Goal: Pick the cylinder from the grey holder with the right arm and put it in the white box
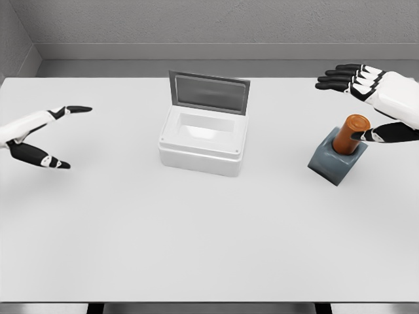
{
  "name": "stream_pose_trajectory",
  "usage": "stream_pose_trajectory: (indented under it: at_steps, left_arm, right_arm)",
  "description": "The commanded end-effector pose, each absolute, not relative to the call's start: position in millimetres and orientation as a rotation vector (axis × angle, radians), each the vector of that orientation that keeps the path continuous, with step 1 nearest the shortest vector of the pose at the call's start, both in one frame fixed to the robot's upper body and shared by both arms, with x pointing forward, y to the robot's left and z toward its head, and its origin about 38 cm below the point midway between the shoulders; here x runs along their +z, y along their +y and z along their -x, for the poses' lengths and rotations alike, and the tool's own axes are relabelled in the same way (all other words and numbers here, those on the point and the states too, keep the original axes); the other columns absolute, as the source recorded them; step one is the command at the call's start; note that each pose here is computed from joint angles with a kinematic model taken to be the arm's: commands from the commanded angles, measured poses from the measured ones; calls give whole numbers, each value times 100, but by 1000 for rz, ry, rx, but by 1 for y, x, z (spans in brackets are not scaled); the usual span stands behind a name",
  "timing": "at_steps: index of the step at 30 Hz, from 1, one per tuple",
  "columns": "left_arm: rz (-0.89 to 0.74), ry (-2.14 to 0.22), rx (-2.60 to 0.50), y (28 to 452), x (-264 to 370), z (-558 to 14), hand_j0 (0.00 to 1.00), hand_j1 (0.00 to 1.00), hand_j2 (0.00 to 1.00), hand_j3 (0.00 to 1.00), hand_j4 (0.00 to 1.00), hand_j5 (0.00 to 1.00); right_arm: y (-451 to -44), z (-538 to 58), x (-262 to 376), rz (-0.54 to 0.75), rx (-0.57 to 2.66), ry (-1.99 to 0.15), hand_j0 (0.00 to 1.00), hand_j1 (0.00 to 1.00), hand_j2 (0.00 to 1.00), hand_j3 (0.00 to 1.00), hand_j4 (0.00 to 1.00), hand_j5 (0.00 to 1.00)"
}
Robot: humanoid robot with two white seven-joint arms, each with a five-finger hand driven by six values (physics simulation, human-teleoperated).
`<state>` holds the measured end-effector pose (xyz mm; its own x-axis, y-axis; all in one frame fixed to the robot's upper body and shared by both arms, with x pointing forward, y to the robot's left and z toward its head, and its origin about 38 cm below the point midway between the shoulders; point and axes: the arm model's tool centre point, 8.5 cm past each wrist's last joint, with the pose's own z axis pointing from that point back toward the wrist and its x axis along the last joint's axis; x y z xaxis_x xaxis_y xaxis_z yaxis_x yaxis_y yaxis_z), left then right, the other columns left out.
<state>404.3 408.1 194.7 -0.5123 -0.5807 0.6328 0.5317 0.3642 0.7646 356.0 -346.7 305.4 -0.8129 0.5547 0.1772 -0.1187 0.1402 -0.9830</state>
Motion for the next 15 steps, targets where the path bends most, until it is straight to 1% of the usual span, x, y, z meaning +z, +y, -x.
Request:
stream_pose_trajectory:
  at_steps: [1, 7, 10, 11, 13, 15]
  left_arm:
    - [-52, -1613, -1353, 411, 198, -405, 100, 100, 100, 100, 100, 100]
    - [-59, -1616, -1340, 415, 199, -406, 100, 100, 100, 100, 100, 100]
    - [-51, -1643, -1345, 408, 205, -409, 100, 100, 100, 100, 100, 100]
    - [-28, -1669, -1318, 406, 207, -410, 100, 100, 100, 100, 100, 100]
    - [49, -1751, -1228, 401, 216, -409, 100, 100, 100, 100, 100, 100]
    - [93, -1794, -1203, 391, 220, -409, 100, 100, 100, 100, 100, 100]
  right_arm:
    - [-347, -356, 305, 414, 1721, -1911, 100, 100, 100, 100, 100, 100]
    - [-346, -356, 306, 412, 1703, -1928, 100, 100, 100, 100, 100, 100]
    - [-348, -356, 304, 407, 1699, -1918, 100, 100, 100, 100, 100, 100]
    - [-351, -356, 308, 424, 1710, -1908, 100, 100, 100, 100, 100, 100]
    - [-359, -357, 317, 464, 1788, -1835, 100, 100, 100, 100, 100, 100]
    - [-357, -361, 320, 430, 1960, -1660, 100, 100, 100, 100, 100, 100]
